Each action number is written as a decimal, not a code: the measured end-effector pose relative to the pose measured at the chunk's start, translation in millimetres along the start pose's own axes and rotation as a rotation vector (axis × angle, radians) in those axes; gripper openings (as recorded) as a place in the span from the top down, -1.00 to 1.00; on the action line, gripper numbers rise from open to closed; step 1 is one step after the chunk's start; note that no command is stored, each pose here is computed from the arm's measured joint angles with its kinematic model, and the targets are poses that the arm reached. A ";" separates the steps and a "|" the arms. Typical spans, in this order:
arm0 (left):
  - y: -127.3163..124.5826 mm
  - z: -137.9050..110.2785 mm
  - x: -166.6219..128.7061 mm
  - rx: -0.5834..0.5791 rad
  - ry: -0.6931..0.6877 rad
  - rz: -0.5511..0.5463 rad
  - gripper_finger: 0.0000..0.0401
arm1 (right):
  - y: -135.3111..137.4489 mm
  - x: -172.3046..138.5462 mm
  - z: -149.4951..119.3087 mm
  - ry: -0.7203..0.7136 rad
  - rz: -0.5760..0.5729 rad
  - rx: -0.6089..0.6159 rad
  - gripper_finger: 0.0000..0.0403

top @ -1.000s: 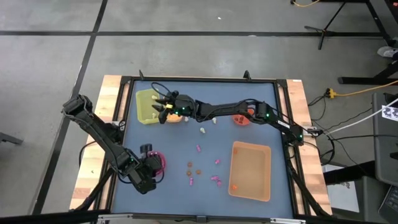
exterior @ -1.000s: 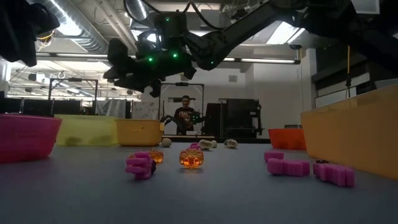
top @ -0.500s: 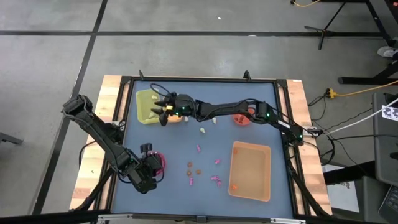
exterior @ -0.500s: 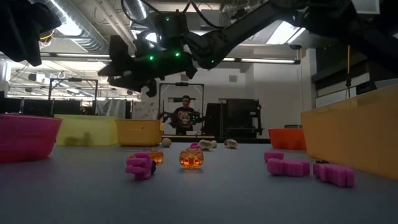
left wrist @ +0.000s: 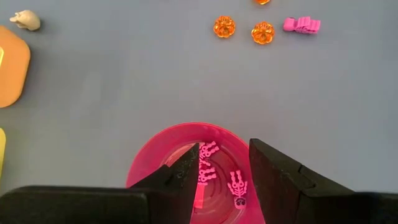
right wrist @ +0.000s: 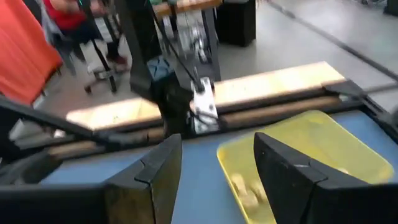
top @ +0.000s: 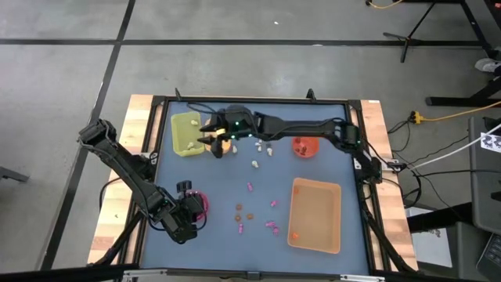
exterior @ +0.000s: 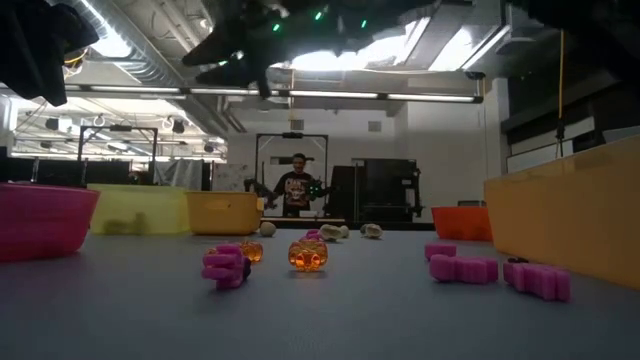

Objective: Sort Halloween decoration
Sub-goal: Put the white skull toy into the yellow bin

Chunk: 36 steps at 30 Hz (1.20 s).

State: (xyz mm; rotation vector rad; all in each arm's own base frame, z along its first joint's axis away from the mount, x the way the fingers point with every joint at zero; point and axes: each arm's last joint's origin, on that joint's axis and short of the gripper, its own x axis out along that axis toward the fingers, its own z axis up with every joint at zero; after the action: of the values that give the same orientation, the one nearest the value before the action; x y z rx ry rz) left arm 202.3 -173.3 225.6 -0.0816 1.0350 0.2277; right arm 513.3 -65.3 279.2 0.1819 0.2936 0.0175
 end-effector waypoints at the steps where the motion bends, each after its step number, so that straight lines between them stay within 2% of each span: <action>1: 0.0 0.0 0.0 0.000 0.000 0.000 0.38 | 3.7 -5.8 3.7 0.023 -0.001 -0.011 0.01; 5: 0.0 0.0 0.0 0.000 0.000 0.001 0.38 | 21.9 -30.0 9.9 0.177 -0.009 -0.048 0.01; 9: 0.1 -0.1 0.0 0.001 0.000 0.002 0.38 | 44.1 -48.3 3.4 0.353 -0.079 -0.089 0.01; 13: -0.2 -0.5 -0.3 0.003 0.001 0.000 0.38 | 63.4 -57.0 -14.6 0.537 -0.146 -0.128 0.01; 21: -1.6 -2.1 -1.3 0.010 0.001 -0.004 0.38 | 86.6 -61.9 -63.9 0.803 -0.134 -0.180 0.01; 26: -1.1 -1.5 -1.2 0.010 -0.020 0.012 0.38 | 79.1 -61.9 -93.1 0.881 -0.180 -0.186 0.01; 31: -0.5 -0.8 -1.3 0.010 -0.042 0.029 0.38 | 55.4 -58.1 -114.7 0.853 -0.318 -0.163 0.01; 36: -0.6 -0.8 -1.3 0.010 -0.042 0.029 0.38 | 31.1 -56.3 -131.2 0.825 -0.342 -0.103 0.01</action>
State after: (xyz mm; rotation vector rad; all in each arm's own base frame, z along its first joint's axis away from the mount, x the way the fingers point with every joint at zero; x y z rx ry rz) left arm 201.1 -174.2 226.3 -0.0529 0.9958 0.2501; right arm 421.7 -14.2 177.5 0.0106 1.1414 -0.2364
